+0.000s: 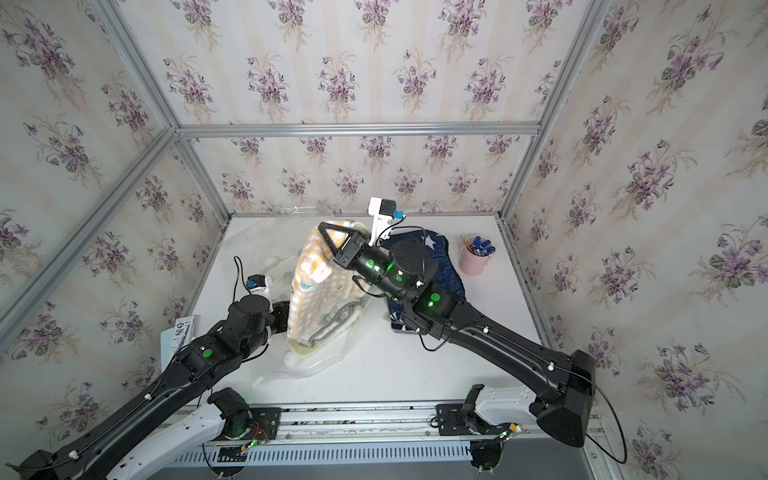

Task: Take the blanket out of the vacuum bag
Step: Take out the blanket from the vacuum bag, then place the blanket at the center of the board, then adjust the blanket at the center of the board.

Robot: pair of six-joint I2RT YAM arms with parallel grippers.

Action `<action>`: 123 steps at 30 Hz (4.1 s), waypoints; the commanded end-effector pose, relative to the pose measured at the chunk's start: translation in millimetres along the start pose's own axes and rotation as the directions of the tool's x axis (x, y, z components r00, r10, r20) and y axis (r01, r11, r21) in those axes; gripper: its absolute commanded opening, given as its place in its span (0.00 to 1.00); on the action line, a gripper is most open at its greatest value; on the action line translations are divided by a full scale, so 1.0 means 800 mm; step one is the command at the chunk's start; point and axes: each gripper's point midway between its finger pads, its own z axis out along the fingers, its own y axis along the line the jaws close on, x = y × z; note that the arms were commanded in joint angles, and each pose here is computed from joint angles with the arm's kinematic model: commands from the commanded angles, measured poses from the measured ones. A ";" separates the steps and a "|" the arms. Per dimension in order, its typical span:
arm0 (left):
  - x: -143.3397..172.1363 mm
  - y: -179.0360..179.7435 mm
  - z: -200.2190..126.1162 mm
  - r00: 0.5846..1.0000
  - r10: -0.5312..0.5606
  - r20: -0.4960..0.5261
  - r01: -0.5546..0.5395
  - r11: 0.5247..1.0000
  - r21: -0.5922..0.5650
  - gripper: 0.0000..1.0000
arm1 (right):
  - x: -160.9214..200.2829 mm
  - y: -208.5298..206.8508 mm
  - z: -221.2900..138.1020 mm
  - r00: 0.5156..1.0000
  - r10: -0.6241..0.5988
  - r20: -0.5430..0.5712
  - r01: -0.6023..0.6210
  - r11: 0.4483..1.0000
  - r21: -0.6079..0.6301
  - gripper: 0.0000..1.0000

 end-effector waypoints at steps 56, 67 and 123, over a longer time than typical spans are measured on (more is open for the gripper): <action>0.034 -0.020 -0.028 0.978 0.163 -0.132 -0.145 0.979 0.141 0.99 | -0.060 -0.403 -0.202 0.985 0.146 0.092 -0.171 0.746 0.643 0.00; 0.027 -0.026 -0.045 0.981 0.157 -0.118 -0.138 0.978 0.156 1.00 | -0.082 -0.346 -0.203 0.984 0.117 0.130 -0.174 0.756 0.631 0.01; 0.079 -0.019 -0.009 0.784 0.603 -0.149 -0.619 0.736 -0.274 0.17 | 0.064 -0.408 -0.267 0.686 -0.099 -0.721 0.724 -0.004 0.690 0.55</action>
